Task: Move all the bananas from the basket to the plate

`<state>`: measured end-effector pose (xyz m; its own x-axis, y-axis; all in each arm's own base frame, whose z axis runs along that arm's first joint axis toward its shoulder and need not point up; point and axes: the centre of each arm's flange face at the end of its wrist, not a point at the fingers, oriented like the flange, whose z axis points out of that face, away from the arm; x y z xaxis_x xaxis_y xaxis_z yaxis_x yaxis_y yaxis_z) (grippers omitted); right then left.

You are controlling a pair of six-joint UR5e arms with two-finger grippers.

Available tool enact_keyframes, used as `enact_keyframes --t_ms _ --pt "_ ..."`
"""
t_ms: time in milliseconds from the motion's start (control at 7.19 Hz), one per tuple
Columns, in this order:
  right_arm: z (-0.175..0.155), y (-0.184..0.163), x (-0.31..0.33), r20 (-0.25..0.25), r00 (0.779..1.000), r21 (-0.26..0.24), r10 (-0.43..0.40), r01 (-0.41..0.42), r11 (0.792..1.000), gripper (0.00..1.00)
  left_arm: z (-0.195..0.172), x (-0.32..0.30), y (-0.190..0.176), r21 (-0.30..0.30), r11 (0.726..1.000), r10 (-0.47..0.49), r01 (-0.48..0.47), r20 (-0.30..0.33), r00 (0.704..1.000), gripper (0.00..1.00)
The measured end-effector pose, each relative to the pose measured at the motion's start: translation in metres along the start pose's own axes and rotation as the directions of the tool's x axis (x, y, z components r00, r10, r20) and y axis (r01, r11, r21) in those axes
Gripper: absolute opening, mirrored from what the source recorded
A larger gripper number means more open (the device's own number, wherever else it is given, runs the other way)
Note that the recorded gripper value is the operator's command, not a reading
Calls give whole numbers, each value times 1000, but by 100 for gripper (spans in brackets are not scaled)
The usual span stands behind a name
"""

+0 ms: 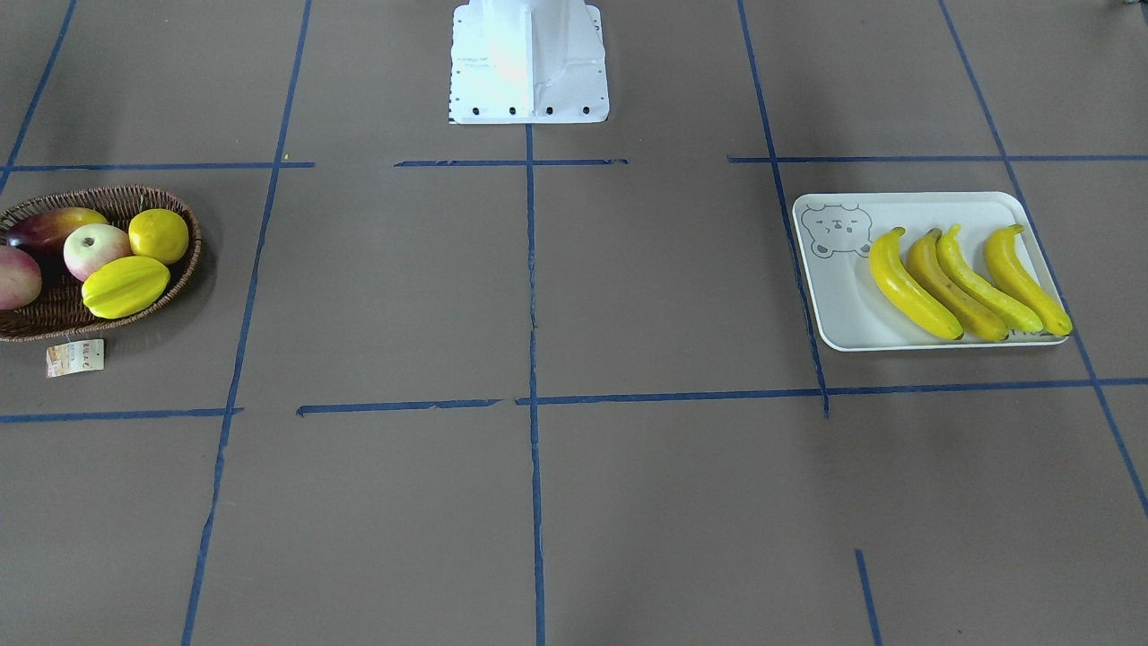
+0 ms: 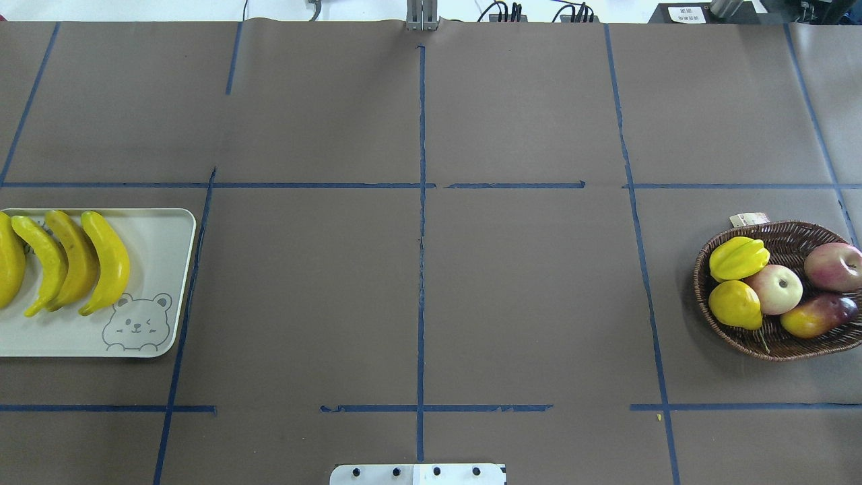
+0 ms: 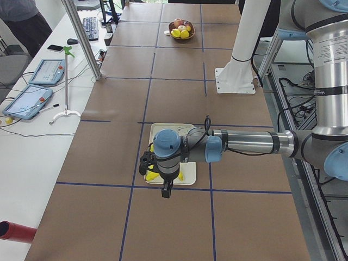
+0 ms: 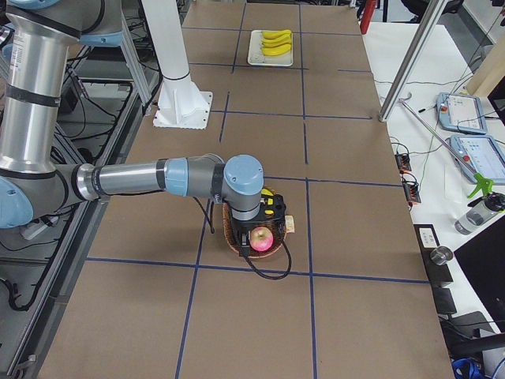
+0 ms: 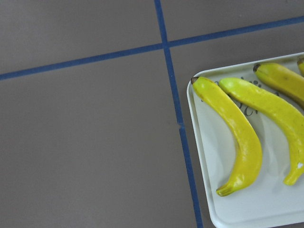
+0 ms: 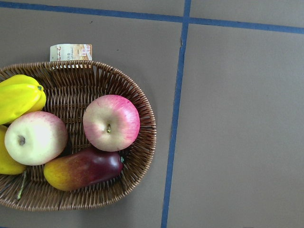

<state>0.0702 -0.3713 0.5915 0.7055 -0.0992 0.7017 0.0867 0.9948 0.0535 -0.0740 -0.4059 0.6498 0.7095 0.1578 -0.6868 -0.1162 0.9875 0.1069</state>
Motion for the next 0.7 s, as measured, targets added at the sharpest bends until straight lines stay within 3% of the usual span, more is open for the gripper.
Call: enact_keyframes --t_ms 696 --pt "1 0 0 1 1000 -2 1 -1 1000 100 2 -9 16 -16 1000 -6 7 62 998 100"
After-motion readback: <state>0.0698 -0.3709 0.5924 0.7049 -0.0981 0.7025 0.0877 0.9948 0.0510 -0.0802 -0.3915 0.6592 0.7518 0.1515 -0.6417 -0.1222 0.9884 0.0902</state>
